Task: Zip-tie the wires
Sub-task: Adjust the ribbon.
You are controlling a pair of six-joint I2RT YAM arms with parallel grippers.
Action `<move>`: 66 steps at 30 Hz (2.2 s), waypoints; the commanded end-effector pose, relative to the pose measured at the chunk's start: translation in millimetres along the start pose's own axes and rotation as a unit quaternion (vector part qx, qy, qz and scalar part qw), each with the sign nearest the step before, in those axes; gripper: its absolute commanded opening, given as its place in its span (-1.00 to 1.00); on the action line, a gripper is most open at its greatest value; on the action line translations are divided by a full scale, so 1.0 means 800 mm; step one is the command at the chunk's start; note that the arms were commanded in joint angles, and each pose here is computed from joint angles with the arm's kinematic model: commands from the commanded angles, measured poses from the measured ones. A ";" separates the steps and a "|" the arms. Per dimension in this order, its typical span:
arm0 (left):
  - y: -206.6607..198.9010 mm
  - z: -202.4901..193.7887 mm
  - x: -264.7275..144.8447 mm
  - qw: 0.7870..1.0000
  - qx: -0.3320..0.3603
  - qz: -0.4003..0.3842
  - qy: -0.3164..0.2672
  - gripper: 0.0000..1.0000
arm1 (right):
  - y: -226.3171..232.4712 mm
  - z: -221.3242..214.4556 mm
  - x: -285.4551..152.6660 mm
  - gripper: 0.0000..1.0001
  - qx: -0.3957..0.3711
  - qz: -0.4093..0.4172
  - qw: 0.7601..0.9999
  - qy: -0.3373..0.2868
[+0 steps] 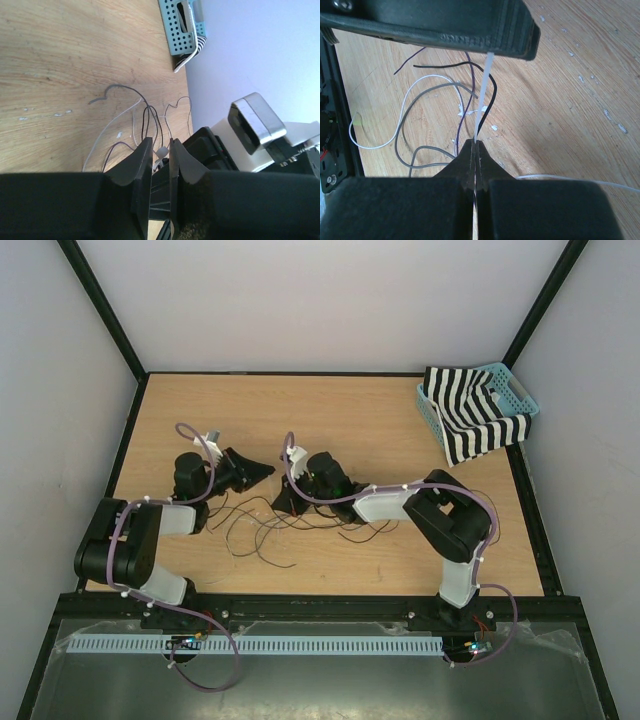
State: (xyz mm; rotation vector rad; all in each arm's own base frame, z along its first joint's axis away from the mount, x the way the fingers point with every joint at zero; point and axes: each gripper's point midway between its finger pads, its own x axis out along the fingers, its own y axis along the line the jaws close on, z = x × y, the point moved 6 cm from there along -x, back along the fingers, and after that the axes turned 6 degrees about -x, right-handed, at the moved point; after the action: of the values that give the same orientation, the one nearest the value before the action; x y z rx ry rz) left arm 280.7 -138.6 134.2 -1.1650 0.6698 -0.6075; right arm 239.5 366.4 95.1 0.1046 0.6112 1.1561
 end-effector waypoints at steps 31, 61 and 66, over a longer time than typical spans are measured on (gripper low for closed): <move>-0.007 -0.016 0.006 0.998 0.039 -0.031 0.033 -0.31 | -0.014 0.017 -0.012 -1.00 0.015 -0.007 1.000 -0.013; 0.000 -0.034 0.003 0.997 0.056 -0.030 0.052 -1.00 | -0.019 0.018 -0.016 -1.00 0.026 -0.012 1.000 -0.013; -0.020 -0.029 -0.001 0.991 0.112 -0.059 0.045 -1.00 | -0.014 0.022 -0.021 -0.52 0.017 -0.002 1.000 -0.021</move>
State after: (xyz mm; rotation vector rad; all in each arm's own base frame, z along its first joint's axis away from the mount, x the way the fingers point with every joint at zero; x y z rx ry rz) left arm 263.2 -155.3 122.8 -1.0725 0.7041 -0.7113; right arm 252.6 351.5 90.4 0.1388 0.6633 1.1063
